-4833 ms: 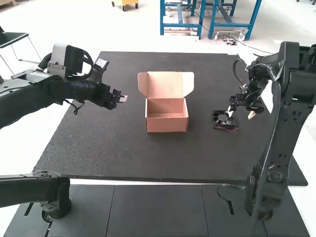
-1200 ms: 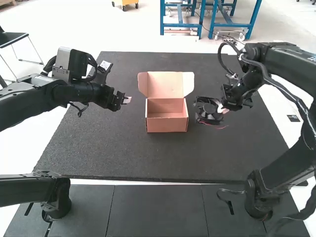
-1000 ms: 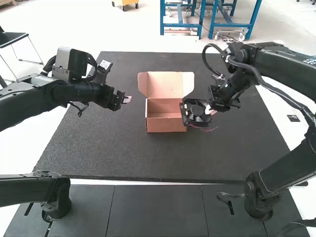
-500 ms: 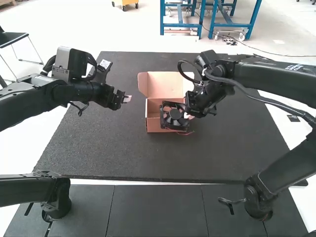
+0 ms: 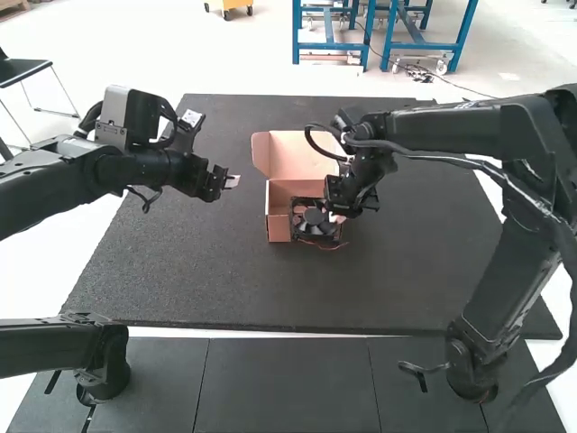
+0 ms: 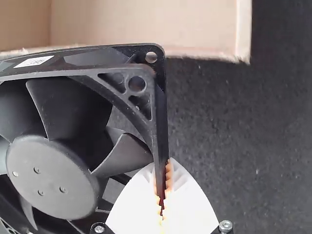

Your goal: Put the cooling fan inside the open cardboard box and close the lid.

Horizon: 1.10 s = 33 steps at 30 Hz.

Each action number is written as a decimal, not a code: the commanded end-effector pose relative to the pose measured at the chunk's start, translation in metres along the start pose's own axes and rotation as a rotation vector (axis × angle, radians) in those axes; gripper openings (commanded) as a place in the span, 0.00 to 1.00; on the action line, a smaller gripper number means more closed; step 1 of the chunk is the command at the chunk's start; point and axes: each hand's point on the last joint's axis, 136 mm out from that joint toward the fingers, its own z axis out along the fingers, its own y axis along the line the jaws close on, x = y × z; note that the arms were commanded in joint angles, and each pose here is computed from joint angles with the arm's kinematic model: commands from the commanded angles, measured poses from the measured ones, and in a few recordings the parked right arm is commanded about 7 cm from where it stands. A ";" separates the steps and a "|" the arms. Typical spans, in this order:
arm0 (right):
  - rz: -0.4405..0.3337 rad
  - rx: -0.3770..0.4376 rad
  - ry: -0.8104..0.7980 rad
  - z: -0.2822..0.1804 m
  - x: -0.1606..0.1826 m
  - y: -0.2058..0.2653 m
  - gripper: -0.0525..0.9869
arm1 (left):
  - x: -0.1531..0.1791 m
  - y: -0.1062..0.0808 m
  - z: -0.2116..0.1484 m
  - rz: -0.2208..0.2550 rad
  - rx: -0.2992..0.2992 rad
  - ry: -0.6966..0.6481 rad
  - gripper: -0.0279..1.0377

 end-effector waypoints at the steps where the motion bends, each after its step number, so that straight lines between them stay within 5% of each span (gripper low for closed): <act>1: -0.056 -0.014 -0.065 -0.013 -0.025 0.017 0.03 | 0.000 0.000 -0.004 0.015 -0.009 -0.011 0.93; 33: -0.114 0.040 -0.033 -0.008 -0.082 0.003 0.03 | 0.006 -0.005 -0.017 0.032 -0.005 -0.021 0.93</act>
